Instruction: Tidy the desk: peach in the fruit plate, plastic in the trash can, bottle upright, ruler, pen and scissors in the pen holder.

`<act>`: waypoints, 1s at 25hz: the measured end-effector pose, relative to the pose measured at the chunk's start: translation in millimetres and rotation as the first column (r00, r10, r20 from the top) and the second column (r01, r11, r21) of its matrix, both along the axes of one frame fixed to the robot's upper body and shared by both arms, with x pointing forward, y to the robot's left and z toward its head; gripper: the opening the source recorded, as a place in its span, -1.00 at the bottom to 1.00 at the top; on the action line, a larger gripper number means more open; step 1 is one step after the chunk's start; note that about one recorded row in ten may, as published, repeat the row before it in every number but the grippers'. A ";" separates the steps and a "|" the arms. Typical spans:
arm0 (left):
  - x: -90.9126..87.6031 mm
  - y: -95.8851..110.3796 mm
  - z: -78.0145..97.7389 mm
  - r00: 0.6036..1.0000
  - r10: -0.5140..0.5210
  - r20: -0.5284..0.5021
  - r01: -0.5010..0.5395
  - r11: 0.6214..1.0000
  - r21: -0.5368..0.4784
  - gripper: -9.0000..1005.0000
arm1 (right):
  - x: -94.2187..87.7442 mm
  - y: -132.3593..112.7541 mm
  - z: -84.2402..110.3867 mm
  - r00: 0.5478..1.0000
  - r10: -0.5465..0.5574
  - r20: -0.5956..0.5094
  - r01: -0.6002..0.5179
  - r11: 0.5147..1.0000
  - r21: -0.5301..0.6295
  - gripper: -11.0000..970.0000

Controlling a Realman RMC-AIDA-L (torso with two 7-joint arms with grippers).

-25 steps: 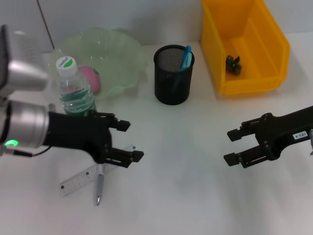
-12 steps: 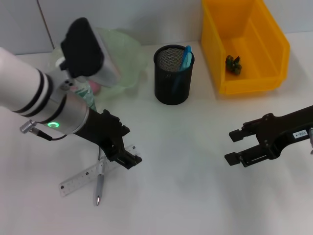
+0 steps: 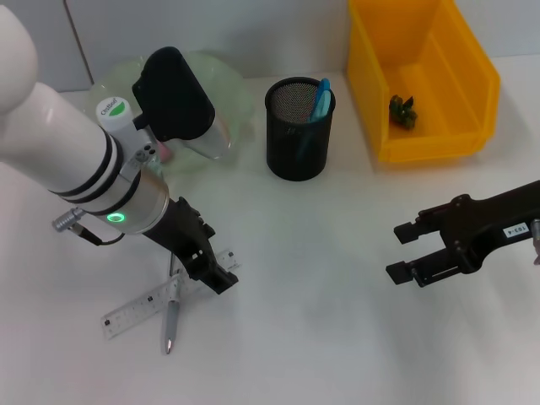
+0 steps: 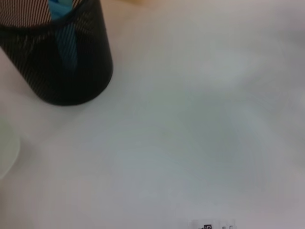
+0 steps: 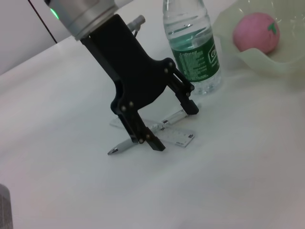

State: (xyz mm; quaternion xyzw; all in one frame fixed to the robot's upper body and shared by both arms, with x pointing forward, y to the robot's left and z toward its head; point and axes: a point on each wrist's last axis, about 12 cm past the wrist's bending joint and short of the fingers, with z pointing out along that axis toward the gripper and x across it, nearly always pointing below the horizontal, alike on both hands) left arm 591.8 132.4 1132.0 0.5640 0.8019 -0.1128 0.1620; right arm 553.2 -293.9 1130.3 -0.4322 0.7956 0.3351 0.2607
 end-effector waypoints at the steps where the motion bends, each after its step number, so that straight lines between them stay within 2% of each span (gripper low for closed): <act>1: 0.3 -0.6 -0.8 1.000 0.002 -0.002 -0.002 1.000 0.005 0.67 | 0.0 0.0 0.0 1.000 0.000 0.000 0.000 1.000 0.000 0.60; 15: 1.5 -0.1 -14.3 1.000 0.017 -0.011 -0.017 0.999 0.038 0.67 | 1.4 1.9 0.7 1.000 0.004 0.004 -0.004 1.000 0.002 0.59; 25: 0.4 -0.6 -16.6 1.000 0.003 -0.011 -0.002 0.999 0.045 0.66 | 1.4 2.8 -0.2 1.000 0.006 0.000 -0.006 1.000 0.002 0.59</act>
